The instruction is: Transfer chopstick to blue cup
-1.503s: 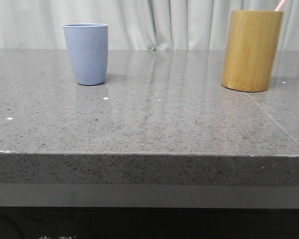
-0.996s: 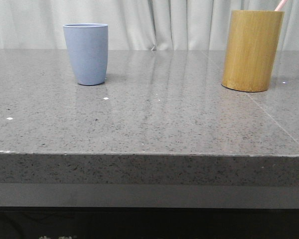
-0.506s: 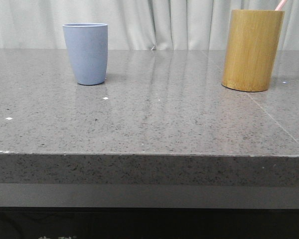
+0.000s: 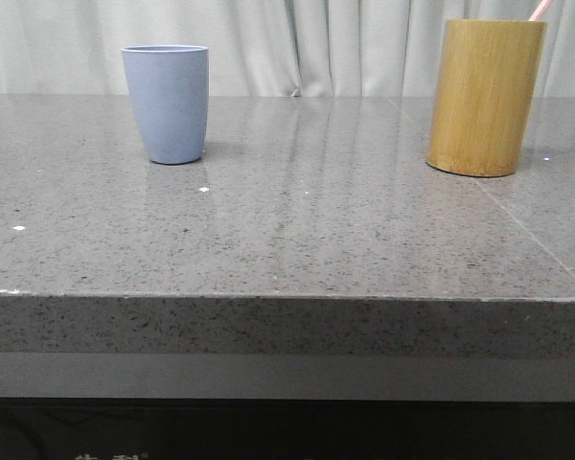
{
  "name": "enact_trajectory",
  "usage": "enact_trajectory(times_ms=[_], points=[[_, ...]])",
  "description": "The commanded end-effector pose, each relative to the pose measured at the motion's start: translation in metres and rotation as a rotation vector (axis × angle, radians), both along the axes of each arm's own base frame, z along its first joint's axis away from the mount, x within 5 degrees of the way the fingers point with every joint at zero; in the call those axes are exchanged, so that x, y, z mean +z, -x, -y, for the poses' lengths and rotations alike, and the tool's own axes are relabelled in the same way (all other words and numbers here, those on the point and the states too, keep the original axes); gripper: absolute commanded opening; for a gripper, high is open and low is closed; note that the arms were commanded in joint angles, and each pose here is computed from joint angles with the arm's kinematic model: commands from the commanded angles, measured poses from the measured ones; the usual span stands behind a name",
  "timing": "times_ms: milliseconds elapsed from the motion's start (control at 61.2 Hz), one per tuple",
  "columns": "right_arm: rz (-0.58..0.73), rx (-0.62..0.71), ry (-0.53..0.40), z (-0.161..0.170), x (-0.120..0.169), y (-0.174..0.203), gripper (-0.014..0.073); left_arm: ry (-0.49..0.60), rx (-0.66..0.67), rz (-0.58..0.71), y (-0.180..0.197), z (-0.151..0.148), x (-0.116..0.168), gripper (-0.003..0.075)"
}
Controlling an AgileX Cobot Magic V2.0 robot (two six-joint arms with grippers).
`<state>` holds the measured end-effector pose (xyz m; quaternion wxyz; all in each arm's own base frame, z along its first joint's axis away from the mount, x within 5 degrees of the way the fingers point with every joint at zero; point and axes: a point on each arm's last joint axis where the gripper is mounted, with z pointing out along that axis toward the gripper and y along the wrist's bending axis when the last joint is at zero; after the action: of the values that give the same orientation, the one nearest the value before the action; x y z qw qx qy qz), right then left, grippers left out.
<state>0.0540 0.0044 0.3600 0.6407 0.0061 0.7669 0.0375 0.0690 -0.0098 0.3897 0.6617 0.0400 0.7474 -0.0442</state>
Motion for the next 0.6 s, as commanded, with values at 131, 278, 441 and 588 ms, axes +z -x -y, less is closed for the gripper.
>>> enact_trajectory(times_ms=[131,278,441,588], points=[[-0.085,-0.011,0.011,0.001,0.001,-0.029,-0.0117,0.012,-0.002,-0.066,-0.03,0.002,0.002,-0.0019],[-0.145,-0.008,0.009,0.001,-0.005,-0.039,-0.0117,0.008,-0.003,-0.138,-0.047,0.003,-0.006,-0.0019],[-0.225,0.001,0.025,0.0,-0.012,-0.045,-0.0099,0.004,-0.003,-0.207,-0.062,0.004,-0.014,-0.001],[-0.265,0.027,0.055,-0.001,-0.015,-0.045,0.0123,0.004,-0.002,-0.227,-0.069,0.004,-0.017,0.0183]])
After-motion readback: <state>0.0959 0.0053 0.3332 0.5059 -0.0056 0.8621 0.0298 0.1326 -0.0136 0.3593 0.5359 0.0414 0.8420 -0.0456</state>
